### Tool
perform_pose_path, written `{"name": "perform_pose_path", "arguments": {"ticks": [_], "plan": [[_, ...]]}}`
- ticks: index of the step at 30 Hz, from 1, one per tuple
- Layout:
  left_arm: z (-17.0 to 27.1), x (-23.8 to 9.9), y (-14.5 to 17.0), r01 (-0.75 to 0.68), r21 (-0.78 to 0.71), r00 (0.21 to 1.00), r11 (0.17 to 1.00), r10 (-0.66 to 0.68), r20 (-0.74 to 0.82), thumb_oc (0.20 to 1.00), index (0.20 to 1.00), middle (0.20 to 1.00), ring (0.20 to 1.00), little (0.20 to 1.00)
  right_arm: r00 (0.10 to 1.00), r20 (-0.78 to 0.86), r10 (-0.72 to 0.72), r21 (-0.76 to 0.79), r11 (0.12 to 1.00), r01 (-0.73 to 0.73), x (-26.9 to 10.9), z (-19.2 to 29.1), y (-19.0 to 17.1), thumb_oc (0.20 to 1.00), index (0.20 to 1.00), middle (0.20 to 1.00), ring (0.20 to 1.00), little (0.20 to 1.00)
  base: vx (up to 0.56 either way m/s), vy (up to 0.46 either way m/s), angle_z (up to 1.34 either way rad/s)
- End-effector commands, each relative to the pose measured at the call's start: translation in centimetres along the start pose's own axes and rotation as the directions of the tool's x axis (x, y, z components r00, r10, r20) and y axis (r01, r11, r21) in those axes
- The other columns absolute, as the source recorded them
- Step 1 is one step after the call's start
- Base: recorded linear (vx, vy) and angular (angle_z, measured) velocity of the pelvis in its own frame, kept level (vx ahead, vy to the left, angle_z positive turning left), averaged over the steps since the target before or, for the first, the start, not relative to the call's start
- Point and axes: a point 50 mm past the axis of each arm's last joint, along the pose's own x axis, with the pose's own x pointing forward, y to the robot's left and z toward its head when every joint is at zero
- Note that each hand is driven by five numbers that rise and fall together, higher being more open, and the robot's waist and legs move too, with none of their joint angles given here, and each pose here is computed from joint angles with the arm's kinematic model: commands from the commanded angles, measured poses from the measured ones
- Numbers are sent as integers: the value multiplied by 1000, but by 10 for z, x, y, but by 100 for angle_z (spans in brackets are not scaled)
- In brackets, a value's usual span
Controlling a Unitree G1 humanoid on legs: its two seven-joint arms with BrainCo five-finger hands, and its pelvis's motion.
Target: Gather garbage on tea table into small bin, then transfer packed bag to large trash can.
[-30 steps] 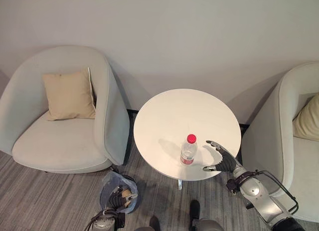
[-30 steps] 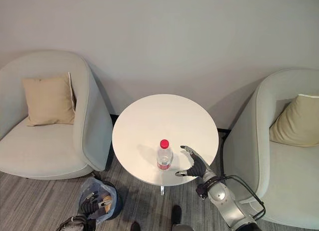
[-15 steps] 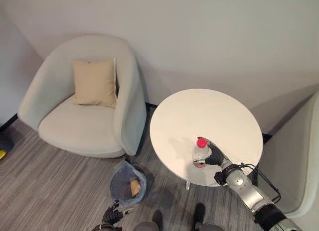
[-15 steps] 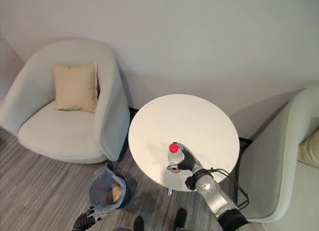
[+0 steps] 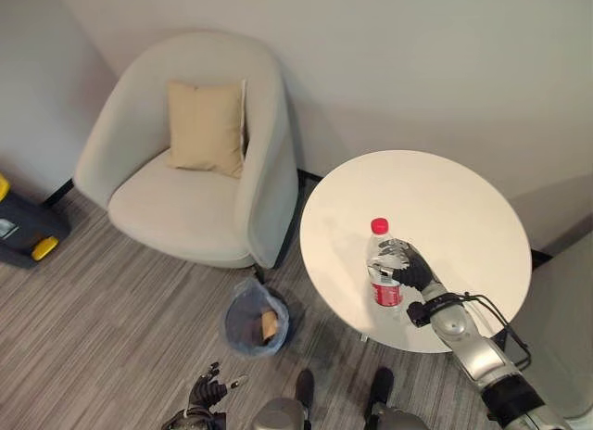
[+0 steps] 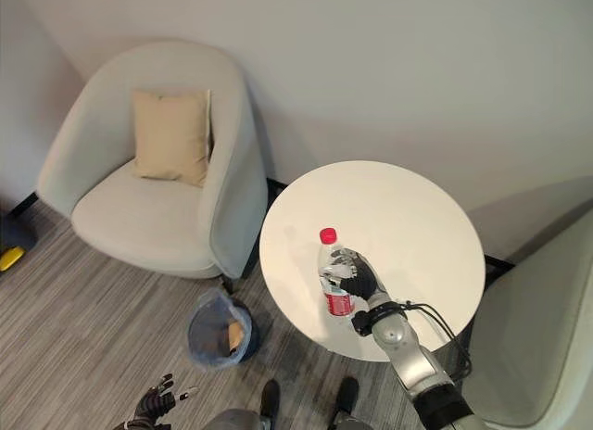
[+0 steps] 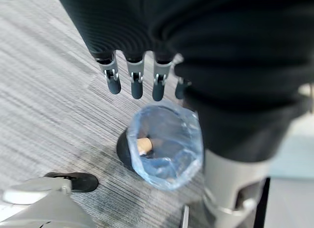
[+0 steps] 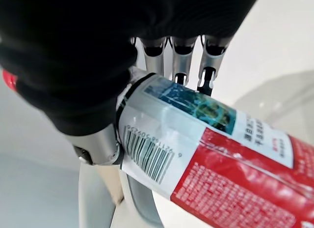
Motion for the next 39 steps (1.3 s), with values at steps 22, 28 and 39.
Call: {"name": "perform_pose_path", "arguments": {"ticks": [22,28,39], "plan": [[39,13,21,-43,118,993,992,30,111,1000,1000,1000,1000,1000,969,226,-105,103,991,83,10,51,-14,200,200,200,200,200,46,149,44],[27,8,24,-42,121,996,992,32,83,1000,1000,1000,1000,1000,975,220,-42,39,999,35,8,47,-11,200,200,200,200,200,97,-96,73],[85,21,5,-39,37,966,999,28,255,1000,1000,1000,1000,1000,873,487,-39,40,999,23,54,139,3,200,200,200,200,200,-51,-72,9]]}}
